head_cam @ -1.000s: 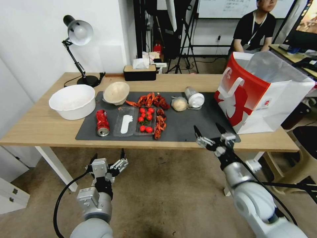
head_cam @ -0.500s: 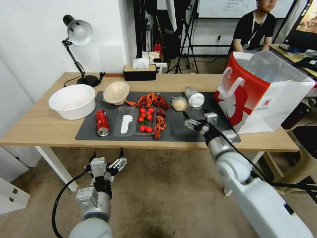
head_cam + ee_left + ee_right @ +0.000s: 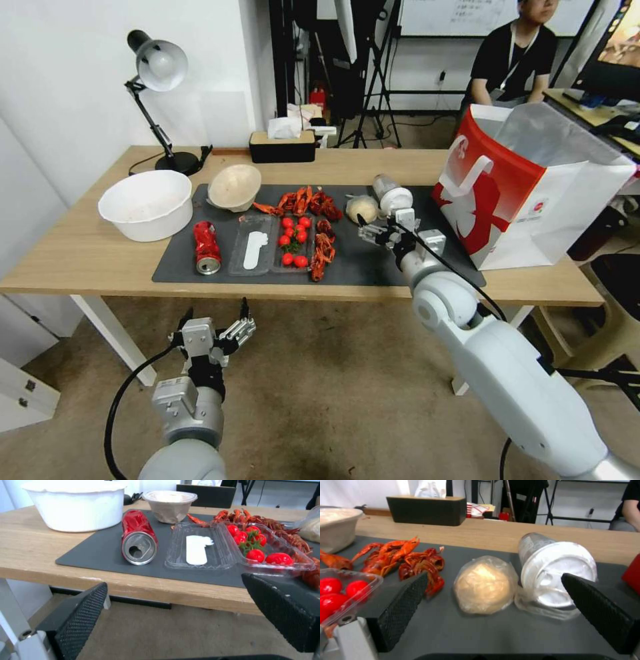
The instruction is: Pick up the trash from the table and place it into the takeout bag.
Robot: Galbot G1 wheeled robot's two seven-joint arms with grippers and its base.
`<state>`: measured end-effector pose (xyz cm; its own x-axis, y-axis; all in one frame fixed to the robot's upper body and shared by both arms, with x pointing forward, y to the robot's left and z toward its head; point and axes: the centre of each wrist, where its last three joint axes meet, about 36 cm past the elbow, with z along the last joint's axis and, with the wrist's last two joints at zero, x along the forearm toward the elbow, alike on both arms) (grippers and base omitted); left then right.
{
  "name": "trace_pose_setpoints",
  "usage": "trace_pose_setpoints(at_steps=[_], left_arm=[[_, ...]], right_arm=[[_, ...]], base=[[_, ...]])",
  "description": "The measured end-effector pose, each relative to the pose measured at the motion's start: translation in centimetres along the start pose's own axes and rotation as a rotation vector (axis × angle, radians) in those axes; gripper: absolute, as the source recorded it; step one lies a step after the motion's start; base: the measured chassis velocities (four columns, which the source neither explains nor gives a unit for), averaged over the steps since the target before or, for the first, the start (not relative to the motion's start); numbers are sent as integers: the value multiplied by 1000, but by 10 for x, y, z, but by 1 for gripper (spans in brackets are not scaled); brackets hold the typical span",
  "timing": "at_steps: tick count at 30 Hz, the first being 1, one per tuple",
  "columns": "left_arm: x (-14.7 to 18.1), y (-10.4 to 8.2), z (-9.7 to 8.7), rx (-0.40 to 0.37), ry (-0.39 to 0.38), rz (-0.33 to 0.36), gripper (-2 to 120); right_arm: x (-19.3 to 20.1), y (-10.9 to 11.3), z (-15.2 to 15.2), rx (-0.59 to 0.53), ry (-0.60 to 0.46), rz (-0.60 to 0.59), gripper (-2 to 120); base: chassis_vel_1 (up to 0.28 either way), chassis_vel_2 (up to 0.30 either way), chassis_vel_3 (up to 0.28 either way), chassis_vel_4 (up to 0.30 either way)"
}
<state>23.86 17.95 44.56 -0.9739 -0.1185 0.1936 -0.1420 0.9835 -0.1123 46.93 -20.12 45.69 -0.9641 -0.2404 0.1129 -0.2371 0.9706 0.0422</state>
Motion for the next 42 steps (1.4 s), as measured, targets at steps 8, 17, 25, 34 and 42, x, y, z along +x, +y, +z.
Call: trace_pose_setpoints(at_steps=[8,17,25,34,42], left_arm=[[-1,0,1,-2,0,-4,100],[-4,1,3,-4,2,-6,100],[-3,0,4,3,8,-12,100],[-4,1,4,4,1,-17,100],[-4,1,4,4,1,-17,100]], right_arm=[[-36,10,-18,75,66,52,100],[-60,12,-25,104,99,43,100],[-95,13,-29,127,124,48,100],[-123,3,-14,121,201,54,100],[-125,2,-12,113,207,51,100]], base=[[0,0,0,0],[0,0,0,0],[0,0,0,0],[0,0,0,0],[0,0,0,0]])
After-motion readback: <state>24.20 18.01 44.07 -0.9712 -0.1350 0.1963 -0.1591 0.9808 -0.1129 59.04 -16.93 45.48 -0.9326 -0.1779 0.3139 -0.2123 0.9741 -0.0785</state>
